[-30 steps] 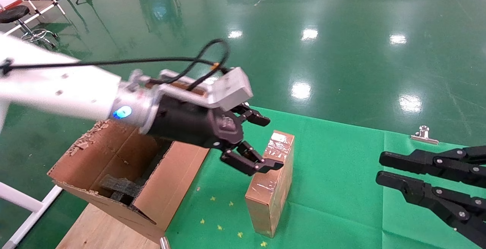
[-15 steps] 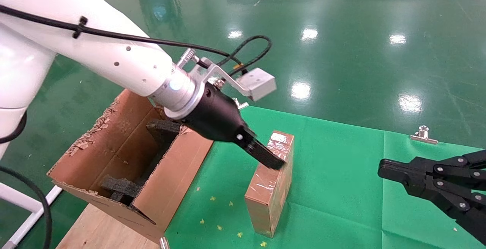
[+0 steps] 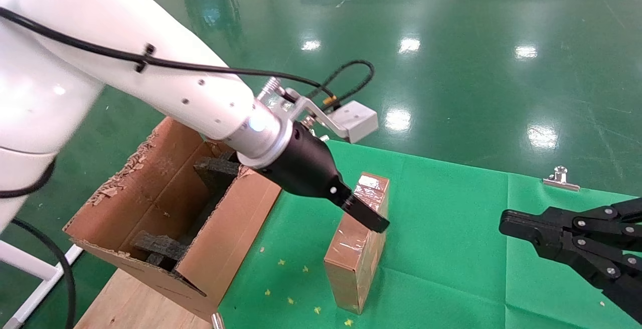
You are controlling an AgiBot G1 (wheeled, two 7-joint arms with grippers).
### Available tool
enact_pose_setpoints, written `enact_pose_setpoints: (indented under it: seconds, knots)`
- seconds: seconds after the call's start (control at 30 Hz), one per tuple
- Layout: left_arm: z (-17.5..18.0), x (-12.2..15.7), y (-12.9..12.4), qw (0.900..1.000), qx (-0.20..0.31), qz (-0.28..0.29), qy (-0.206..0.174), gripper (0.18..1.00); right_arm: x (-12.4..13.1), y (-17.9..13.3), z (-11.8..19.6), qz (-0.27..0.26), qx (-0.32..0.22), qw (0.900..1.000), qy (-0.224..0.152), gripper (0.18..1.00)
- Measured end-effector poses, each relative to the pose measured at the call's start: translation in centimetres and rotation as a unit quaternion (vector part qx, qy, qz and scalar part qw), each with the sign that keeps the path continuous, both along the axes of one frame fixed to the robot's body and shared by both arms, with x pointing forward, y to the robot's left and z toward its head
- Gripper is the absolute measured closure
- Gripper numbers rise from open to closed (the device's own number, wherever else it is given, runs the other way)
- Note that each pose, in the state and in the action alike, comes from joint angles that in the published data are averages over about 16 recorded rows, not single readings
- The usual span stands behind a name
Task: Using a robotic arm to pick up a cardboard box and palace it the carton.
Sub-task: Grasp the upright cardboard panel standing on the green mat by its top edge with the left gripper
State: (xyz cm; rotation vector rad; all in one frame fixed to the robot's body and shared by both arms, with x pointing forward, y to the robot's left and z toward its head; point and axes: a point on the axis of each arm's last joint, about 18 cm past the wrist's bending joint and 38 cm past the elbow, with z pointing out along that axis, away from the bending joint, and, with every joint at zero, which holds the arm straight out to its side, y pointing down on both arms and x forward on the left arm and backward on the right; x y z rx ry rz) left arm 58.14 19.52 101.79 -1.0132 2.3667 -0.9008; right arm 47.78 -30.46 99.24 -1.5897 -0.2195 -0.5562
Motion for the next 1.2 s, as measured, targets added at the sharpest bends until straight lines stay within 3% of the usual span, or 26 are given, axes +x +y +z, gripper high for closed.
enact_pose_setpoints:
  seconds: [0.53, 1.2]
  knots:
    - [-2.5, 1.4, -1.4, 0.9991, 0.041, 0.004, -0.003, 0.183, 0.0, 0.0, 0.0, 0.000, 0.000, 1.000, 0.000, 0.988]
    - [-4.0, 1.8, -1.3, 0.9986, 0.052, 0.006, 0.003, 0.189, 0.0, 0.0, 0.0, 0.000, 0.000, 1.000, 0.000, 0.970]
